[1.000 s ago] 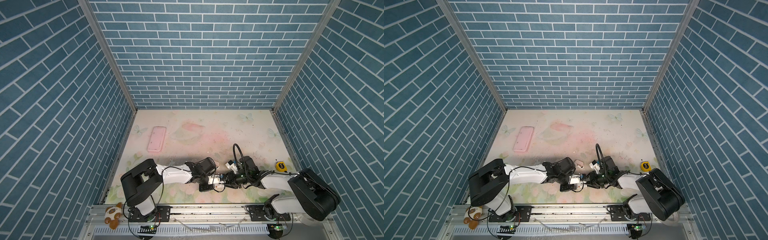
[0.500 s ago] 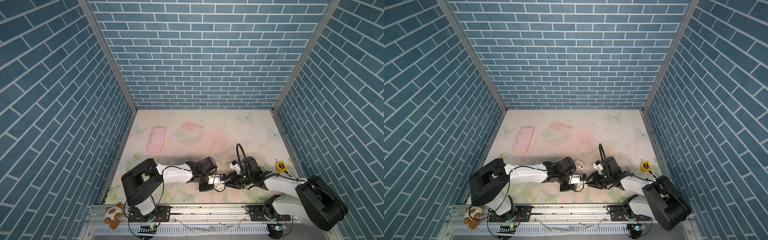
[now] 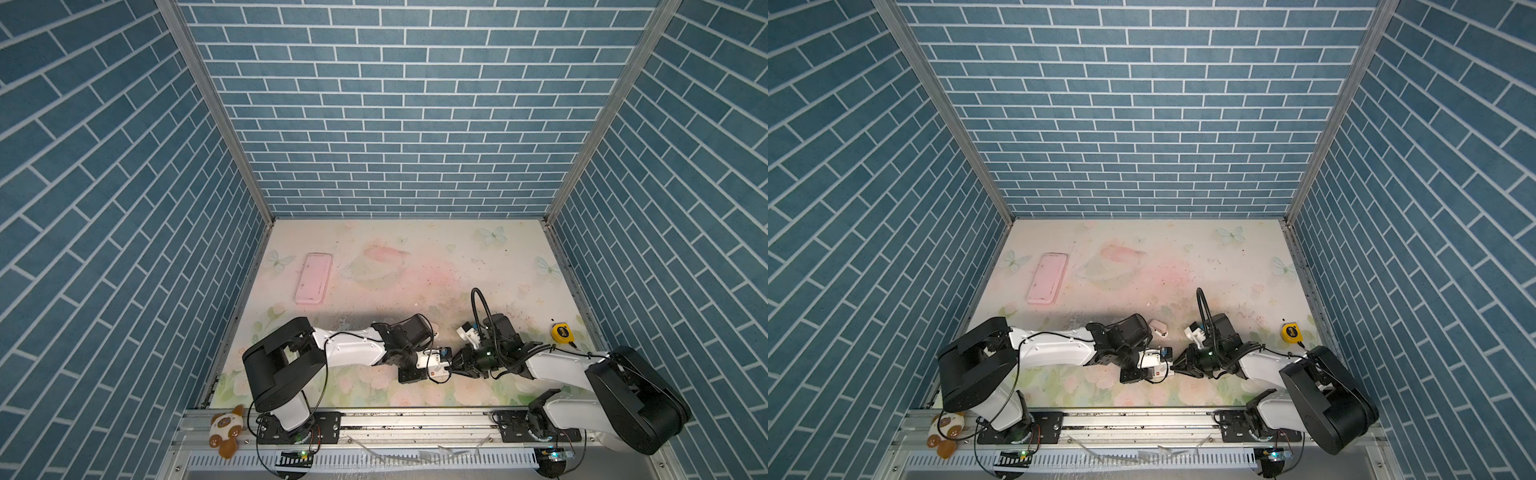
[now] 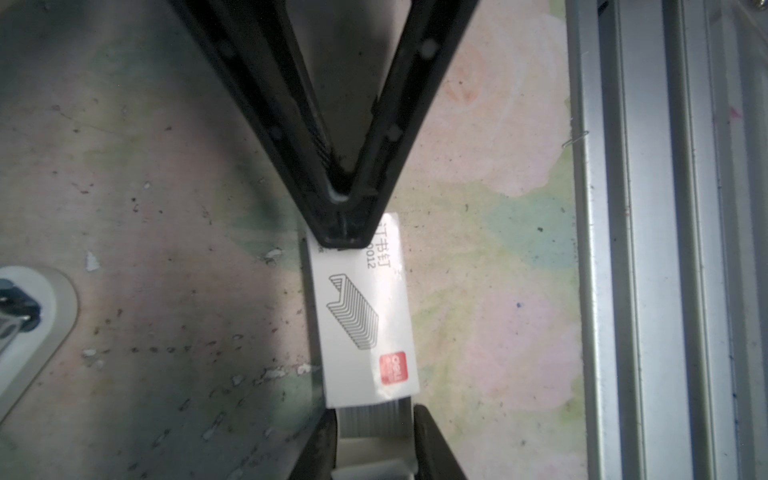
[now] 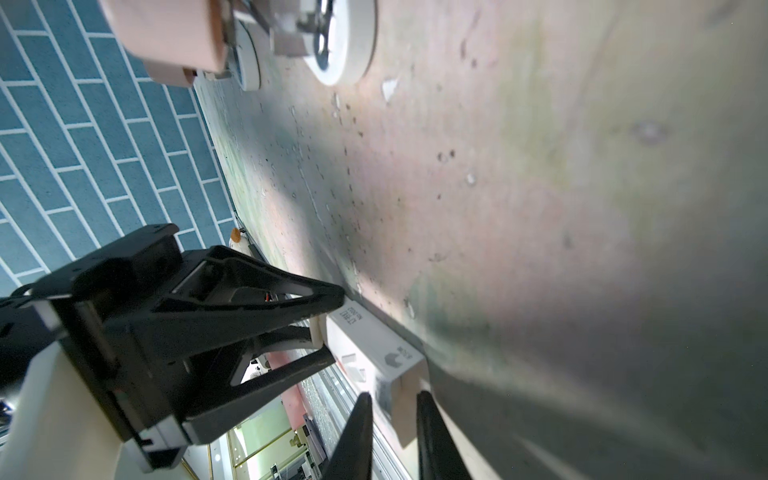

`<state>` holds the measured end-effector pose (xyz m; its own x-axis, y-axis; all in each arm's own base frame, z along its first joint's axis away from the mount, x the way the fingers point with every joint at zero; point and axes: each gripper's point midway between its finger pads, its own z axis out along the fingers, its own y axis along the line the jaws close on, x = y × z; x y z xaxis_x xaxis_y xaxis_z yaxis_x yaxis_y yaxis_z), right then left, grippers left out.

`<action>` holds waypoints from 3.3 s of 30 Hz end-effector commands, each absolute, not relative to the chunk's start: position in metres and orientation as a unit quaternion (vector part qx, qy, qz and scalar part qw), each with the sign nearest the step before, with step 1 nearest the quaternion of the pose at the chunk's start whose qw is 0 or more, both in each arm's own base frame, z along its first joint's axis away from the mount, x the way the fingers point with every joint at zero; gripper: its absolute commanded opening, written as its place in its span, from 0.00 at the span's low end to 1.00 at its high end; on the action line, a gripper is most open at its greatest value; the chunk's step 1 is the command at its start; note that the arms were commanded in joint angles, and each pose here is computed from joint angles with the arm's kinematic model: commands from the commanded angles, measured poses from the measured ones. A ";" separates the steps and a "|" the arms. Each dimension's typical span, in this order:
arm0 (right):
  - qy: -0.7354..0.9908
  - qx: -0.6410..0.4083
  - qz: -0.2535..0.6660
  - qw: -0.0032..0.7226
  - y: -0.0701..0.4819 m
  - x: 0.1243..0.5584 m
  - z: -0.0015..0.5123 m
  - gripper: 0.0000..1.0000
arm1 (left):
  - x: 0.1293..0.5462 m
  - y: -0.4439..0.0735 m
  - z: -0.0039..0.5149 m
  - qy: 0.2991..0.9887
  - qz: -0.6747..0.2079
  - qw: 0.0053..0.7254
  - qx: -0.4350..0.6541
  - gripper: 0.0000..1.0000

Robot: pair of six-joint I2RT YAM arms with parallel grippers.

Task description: Load the staples into the stapler

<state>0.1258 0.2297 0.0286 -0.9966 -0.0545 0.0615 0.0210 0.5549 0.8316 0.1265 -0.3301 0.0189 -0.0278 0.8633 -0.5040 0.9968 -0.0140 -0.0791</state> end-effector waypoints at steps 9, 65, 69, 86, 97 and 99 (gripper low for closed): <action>-0.874 0.013 -0.485 0.033 0.230 0.125 0.027 0.16 | 0.114 -0.308 -0.004 0.701 -0.195 0.105 0.678 0.30; -0.884 -0.016 -0.467 -0.021 0.200 0.123 0.028 0.00 | 0.111 -0.307 -0.003 0.699 -0.201 0.104 0.679 0.30; -0.885 -0.034 -0.462 -0.035 0.190 0.124 0.029 0.00 | 0.111 -0.308 -0.003 0.699 -0.201 0.102 0.679 0.31; -0.901 -0.074 -0.424 -0.044 0.173 0.122 0.023 0.10 | 0.112 -0.308 -0.002 0.701 -0.200 0.103 0.677 0.31; -0.906 -0.067 -0.410 -0.083 0.169 0.137 0.040 0.36 | 0.114 -0.312 0.011 0.694 -0.205 0.114 0.680 0.42; -0.910 -0.064 -0.399 -0.096 0.166 0.142 0.047 0.38 | 0.115 -0.314 0.017 0.690 -0.206 0.120 0.683 0.44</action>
